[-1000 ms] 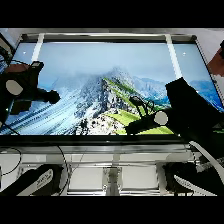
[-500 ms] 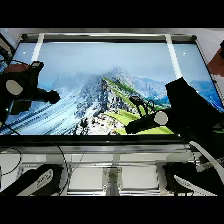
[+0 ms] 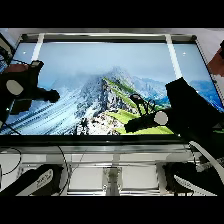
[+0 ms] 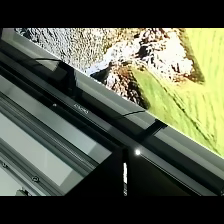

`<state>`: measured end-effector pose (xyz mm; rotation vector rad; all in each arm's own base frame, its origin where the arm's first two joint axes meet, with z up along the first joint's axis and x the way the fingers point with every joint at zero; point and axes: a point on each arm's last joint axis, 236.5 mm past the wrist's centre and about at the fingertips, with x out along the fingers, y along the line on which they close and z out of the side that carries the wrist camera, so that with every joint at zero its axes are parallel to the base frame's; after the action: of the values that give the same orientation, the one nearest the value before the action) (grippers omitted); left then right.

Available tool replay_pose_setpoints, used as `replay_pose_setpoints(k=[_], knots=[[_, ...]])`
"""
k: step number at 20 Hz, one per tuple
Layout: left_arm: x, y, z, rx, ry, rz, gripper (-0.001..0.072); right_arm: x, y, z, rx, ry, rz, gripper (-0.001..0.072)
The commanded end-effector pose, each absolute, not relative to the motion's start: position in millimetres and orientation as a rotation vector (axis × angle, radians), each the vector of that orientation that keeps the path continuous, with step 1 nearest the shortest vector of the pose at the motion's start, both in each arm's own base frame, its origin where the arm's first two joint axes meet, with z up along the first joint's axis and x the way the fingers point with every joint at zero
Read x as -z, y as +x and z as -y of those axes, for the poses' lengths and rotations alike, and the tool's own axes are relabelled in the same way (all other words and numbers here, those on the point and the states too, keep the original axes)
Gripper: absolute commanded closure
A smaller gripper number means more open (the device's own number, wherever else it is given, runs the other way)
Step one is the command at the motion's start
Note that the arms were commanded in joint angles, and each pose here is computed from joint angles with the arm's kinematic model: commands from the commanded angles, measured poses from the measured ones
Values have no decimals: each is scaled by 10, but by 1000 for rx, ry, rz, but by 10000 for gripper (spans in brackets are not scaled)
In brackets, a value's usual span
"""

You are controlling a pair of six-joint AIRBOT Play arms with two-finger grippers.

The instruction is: Fold the clothes and pants, and hang the long-sleeved shirts on hangers.

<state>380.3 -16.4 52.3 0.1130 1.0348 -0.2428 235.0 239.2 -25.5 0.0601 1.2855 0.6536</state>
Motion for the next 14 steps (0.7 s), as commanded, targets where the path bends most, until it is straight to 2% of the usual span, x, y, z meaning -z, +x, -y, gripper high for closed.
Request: replay_pose_setpoints(k=[1, 3, 5, 11, 14], knots=[[-338, 3801, -440, 109, 383, -1116, 291, 256, 2359, -2389, -653, 55, -1281, 688], [-254, 3719, -1109, -64, 616, -1232, 290, 258, 2361, -2384, -652, 52, -1281, 688], [-254, 3694, -1594, -215, 732, -1288, 289, 258, 2360, -2385, -653, 53, -1281, 687], [243, 3443, -2258, -329, 687, -1468, 271, 258, 2357, -2385, -653, 53, -1282, 687], [268, 3469, -2467, -388, 666, -1434, 271, 257, 2356, -2385, -653, 53, -1282, 688]])
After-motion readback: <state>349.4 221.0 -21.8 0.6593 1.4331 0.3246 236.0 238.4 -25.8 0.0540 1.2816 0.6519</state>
